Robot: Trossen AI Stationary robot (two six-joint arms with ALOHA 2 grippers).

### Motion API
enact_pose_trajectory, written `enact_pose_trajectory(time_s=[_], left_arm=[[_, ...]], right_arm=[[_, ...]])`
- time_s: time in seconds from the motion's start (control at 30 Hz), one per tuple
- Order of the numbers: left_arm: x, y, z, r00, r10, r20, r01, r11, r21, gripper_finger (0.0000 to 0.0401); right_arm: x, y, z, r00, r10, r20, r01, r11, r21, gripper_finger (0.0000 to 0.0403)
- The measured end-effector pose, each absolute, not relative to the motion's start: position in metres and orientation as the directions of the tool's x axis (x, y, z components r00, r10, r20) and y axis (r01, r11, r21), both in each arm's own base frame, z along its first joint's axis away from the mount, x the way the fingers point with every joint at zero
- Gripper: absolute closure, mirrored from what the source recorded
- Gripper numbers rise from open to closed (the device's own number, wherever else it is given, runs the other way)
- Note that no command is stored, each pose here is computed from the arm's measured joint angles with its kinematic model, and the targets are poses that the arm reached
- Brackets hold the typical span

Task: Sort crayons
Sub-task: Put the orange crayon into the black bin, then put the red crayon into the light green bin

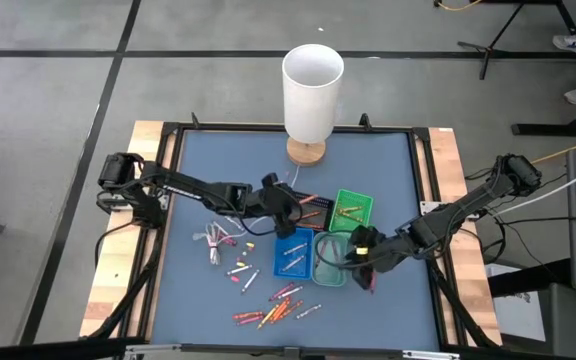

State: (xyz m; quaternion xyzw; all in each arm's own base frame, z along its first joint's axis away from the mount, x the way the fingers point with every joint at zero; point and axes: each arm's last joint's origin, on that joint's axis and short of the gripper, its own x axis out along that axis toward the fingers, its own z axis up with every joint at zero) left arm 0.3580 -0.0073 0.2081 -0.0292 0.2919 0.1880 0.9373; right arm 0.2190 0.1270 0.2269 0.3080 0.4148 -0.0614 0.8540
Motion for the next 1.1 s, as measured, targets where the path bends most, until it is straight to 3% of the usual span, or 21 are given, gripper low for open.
enact_pose_trajectory(time_s=[0.2,0.37,0.57,1.1], left_arm=[[0.358,-0.008,0.208,0.761,0.326,-0.561,-0.362,0.931,0.050,0.0343],[0.358,-0.008,0.208,0.761,0.328,-0.560,-0.363,0.930,0.051,0.0312],[0.358,-0.008,0.208,0.761,0.328,-0.560,-0.364,0.930,0.051,0.0311],[0.358,-0.007,0.208,0.759,0.329,-0.562,-0.364,0.930,0.053,0.0311]], right_arm=[[0.206,0.121,0.217,0.511,0.103,-0.853,0.550,0.723,0.417,0.0253],[0.196,0.126,0.213,0.454,0.096,-0.886,0.620,0.680,0.391,0.0253],[0.182,0.140,0.209,0.441,0.027,-0.897,0.690,0.629,0.358,0.0253],[0.181,0.162,0.159,0.194,-0.052,-0.980,0.791,0.599,0.124,0.0253]])
